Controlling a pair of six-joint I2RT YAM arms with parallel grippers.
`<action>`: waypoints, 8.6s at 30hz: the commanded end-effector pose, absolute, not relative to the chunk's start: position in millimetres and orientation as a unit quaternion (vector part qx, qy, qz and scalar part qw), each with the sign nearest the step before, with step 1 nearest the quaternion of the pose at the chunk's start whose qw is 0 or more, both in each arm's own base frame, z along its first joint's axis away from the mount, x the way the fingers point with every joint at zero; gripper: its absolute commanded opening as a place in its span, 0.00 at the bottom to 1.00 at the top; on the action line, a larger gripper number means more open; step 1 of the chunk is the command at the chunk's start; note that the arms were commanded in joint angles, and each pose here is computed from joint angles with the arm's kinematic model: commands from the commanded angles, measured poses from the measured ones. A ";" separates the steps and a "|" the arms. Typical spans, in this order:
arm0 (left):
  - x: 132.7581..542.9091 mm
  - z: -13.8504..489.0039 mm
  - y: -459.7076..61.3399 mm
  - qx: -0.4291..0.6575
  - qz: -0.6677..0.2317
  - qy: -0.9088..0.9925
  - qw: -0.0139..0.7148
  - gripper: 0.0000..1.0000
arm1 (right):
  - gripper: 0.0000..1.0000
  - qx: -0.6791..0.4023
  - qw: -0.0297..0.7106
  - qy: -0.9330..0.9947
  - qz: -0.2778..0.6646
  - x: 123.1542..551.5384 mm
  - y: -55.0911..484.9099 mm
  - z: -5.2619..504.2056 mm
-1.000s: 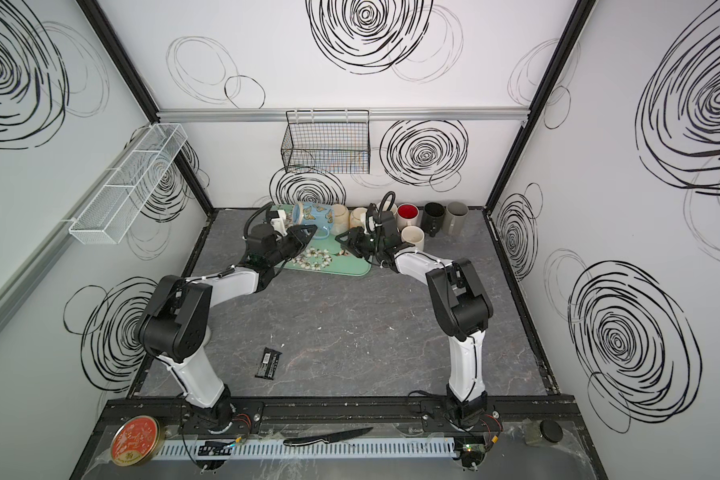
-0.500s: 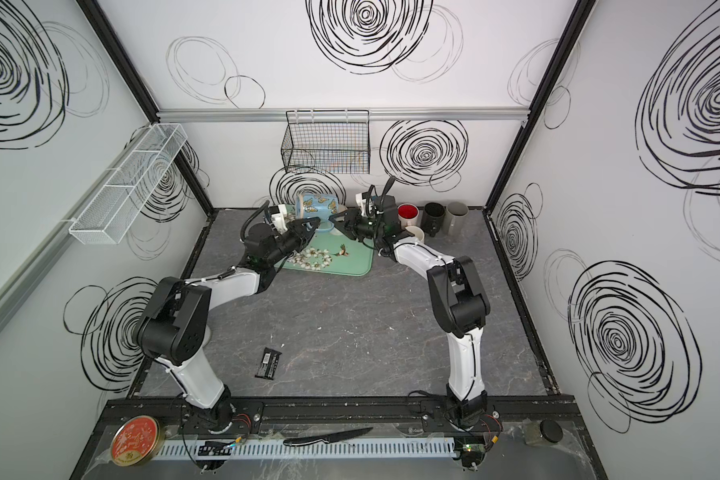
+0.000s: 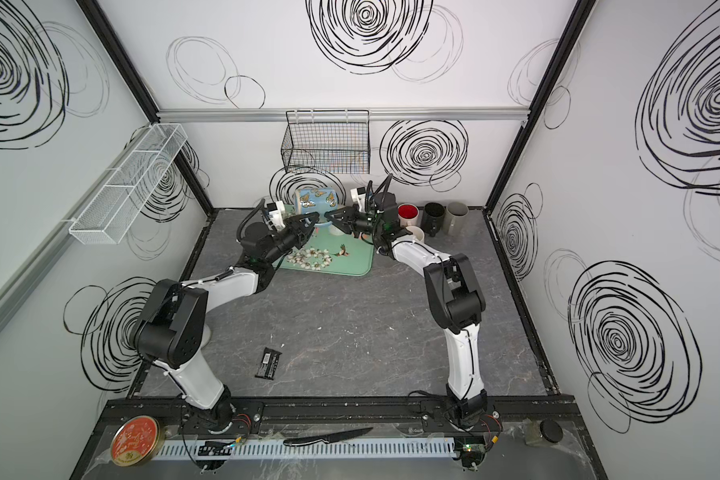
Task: Turn the mug right side up
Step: Place the mug at the top-right of the table, then move the mug to the tray, then rotate the mug on the tray, then pick up the mug from the tray.
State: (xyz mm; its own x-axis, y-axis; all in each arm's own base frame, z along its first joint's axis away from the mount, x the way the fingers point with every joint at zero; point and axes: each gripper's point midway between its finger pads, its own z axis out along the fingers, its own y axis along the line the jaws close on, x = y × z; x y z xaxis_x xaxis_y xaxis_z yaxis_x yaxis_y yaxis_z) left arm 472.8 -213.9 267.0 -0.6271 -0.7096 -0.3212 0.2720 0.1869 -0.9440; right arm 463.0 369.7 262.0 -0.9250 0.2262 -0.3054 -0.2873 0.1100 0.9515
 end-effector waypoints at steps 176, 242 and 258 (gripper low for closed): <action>533.7 98.4 -242.7 -0.098 -0.438 0.816 0.365 0.37 | 0.36 -0.024 0.391 0.886 0.247 482.1 222.5 181.3; 449.0 115.0 -240.6 0.312 -0.212 0.837 0.396 0.68 | 0.28 -0.062 0.251 0.917 0.305 420.0 268.6 154.5; 458.5 86.2 -268.7 0.432 -0.142 0.824 0.338 0.68 | 0.28 -0.053 0.228 0.921 0.313 395.9 265.7 129.7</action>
State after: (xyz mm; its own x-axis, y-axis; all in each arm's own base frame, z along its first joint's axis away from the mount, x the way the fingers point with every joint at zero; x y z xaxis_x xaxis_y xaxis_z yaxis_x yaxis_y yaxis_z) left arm 459.6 -260.3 97.6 -0.4341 0.5510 -0.7127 0.7717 0.6357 0.0214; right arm 400.6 263.4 111.1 -0.9078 0.0373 -0.4177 -0.2137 0.8159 0.5373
